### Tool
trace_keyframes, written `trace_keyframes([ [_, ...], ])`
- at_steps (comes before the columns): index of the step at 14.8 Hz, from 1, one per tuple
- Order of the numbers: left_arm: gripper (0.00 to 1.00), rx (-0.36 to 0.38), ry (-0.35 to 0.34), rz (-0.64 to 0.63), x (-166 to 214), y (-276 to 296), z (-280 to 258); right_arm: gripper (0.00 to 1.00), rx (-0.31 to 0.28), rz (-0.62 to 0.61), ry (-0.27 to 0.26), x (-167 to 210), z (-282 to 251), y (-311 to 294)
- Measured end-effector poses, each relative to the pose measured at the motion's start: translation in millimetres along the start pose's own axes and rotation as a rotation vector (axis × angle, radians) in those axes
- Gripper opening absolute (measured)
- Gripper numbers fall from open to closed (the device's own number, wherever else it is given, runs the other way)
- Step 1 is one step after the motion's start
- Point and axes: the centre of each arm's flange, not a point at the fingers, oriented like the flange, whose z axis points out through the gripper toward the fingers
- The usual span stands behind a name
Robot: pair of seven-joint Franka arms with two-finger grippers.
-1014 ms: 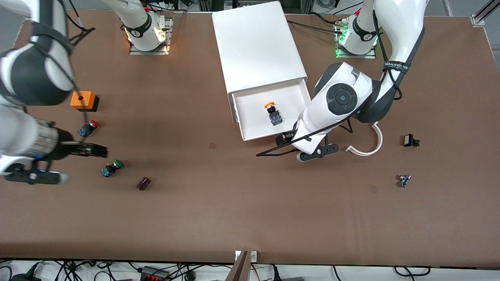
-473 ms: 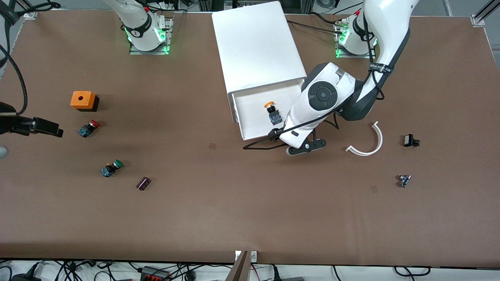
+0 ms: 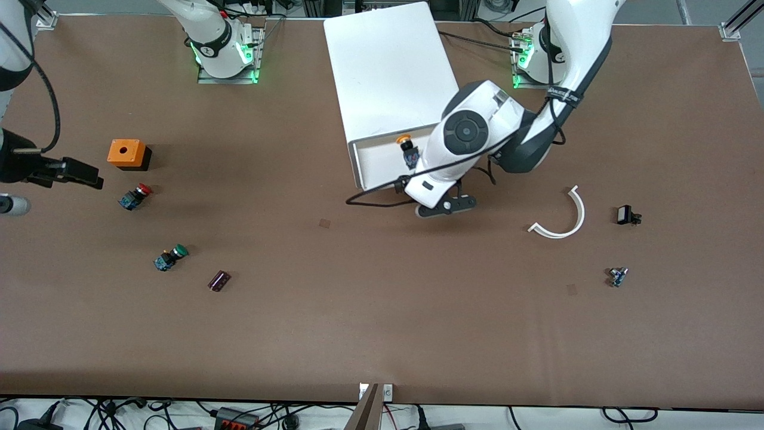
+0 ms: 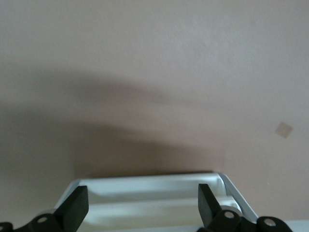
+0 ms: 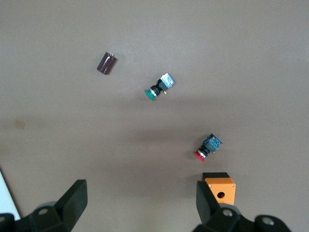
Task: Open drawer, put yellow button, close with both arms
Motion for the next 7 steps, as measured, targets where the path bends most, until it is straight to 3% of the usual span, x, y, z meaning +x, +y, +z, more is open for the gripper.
trace_keyframes([
  [7,1.0,0.059,-0.074,0.009,-50,19,14,1.0,0.004,-0.007,0.004,-31,1,-2],
])
